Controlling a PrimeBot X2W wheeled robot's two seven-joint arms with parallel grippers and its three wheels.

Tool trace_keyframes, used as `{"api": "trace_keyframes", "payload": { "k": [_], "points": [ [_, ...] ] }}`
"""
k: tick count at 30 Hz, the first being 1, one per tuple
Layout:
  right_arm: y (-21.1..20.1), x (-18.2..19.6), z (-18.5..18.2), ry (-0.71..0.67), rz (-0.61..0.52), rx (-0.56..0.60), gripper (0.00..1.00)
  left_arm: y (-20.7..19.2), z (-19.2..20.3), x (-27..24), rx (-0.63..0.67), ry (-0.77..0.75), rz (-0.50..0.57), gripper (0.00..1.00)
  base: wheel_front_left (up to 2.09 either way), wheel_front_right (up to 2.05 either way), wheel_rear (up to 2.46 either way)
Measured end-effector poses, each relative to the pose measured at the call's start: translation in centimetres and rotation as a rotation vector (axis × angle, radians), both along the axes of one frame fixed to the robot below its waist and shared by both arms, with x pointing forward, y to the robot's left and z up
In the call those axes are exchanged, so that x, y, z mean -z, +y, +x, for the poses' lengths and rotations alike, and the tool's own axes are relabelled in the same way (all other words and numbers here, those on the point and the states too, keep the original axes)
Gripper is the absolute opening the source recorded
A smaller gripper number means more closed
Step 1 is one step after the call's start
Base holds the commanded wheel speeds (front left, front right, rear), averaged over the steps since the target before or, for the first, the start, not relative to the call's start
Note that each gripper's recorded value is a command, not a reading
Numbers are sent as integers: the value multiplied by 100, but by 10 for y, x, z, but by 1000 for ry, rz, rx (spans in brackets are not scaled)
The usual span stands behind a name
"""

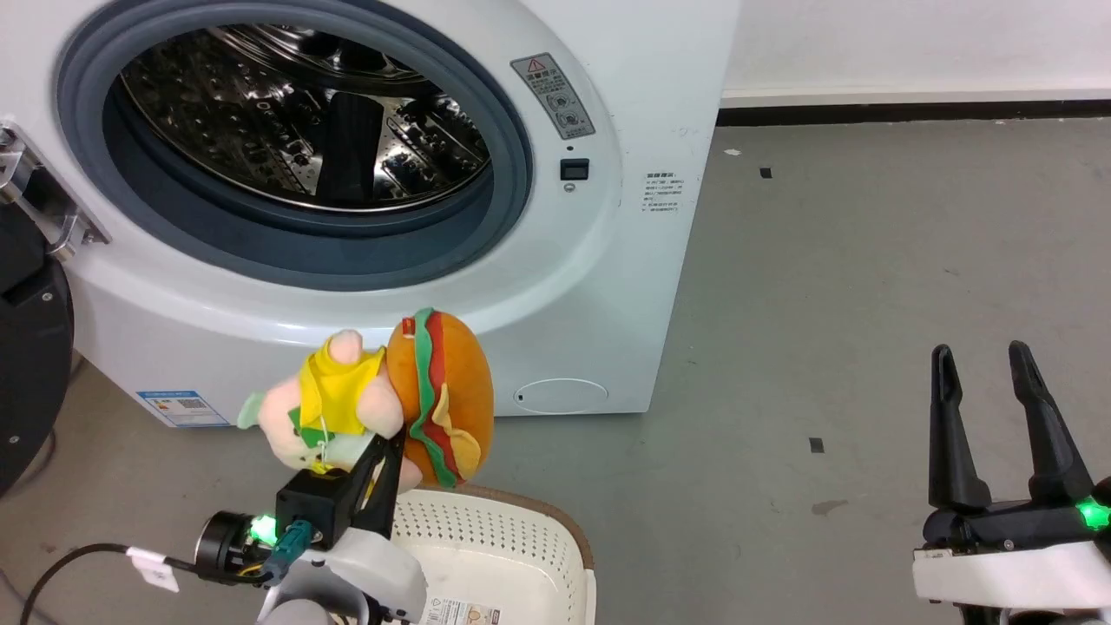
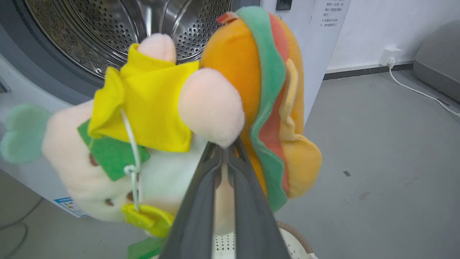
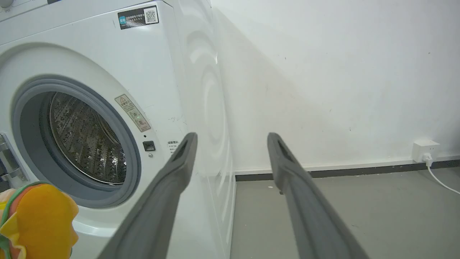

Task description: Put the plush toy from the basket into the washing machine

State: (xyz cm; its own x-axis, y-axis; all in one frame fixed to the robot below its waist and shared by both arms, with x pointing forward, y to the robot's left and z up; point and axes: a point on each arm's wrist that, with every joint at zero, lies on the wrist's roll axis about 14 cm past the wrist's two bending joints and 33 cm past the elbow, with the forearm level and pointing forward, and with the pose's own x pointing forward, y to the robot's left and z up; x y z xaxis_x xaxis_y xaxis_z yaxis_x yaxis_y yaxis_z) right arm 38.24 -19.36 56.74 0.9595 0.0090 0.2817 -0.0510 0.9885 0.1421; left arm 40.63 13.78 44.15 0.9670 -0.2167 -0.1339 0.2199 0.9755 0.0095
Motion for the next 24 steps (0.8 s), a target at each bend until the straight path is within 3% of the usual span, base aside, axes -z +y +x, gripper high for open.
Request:
{"api": "trace_keyframes", "payload": {
  "k": [11, 24],
  "points": [
    [-5, 15, 5, 43, -8, 18, 100, 4, 28, -40, -30, -146, -34, 0, 0, 0, 0],
    [-25, 50, 41, 123, -30, 72, 100, 24, 140, -56, -37, -283, 30, 0, 0, 0, 0]
  ]
}}
